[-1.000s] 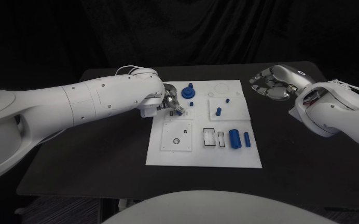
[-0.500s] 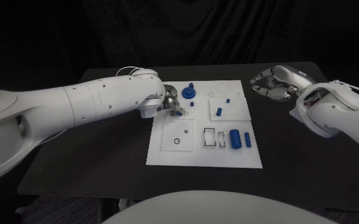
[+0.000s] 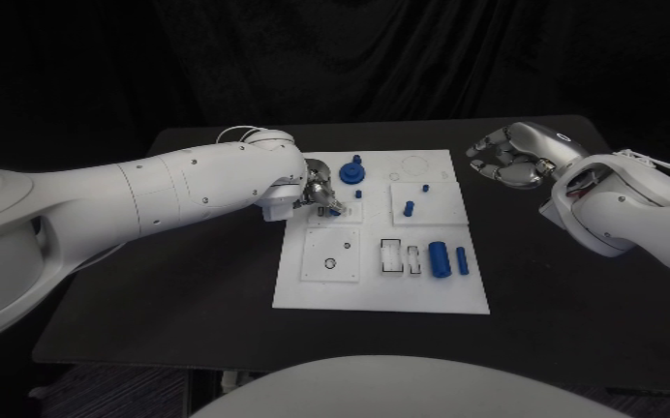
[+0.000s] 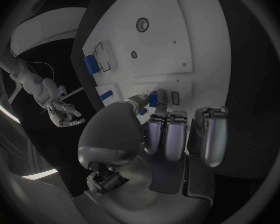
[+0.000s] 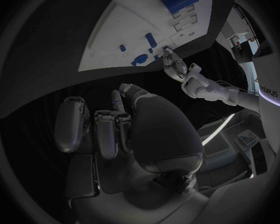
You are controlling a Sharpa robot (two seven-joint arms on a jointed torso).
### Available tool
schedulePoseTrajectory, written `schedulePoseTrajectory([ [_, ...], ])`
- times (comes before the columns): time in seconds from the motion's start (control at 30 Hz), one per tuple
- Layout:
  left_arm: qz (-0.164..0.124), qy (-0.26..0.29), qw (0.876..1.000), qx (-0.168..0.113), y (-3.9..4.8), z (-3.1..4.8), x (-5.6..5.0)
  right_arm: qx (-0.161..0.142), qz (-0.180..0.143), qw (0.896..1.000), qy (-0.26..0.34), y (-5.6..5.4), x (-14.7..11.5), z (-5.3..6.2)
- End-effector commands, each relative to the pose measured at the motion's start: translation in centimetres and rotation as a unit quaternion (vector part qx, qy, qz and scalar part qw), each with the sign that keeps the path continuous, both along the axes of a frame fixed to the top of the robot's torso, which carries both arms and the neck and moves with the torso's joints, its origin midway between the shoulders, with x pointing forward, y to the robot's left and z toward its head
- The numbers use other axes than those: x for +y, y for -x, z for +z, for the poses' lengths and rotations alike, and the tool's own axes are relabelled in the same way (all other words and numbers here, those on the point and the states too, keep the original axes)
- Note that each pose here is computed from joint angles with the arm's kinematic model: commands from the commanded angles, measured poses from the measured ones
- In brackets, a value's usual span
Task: Assemble the parts on the task board
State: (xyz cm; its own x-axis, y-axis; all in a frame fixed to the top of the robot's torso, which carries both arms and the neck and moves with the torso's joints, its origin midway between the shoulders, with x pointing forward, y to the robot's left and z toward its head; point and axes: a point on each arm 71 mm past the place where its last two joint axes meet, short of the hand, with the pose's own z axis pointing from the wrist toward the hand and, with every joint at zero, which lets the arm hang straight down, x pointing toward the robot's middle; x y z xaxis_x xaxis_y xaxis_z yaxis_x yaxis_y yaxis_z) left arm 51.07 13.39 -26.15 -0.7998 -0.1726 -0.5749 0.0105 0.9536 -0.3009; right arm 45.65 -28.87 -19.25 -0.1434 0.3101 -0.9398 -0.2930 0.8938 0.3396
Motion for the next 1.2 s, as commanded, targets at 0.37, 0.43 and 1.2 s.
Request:
schedulePoseTrajectory([
  [0.37,-0.003,0.008,1.0,0.009,0.21,-0.99,-0.3,0.01,-0.006,1.0,0.005,0.0,0.0,-0.3],
  [0.43,-0.003,0.008,1.0,0.01,0.22,-1.05,-0.3,0.011,-0.006,1.0,0.005,0.0,0.0,-0.4],
  [1.2,0.001,-0.004,1.0,0.021,0.47,-1.55,0.1,0.023,-0.009,1.0,-0.005,0.0,0.0,-0.6],
])
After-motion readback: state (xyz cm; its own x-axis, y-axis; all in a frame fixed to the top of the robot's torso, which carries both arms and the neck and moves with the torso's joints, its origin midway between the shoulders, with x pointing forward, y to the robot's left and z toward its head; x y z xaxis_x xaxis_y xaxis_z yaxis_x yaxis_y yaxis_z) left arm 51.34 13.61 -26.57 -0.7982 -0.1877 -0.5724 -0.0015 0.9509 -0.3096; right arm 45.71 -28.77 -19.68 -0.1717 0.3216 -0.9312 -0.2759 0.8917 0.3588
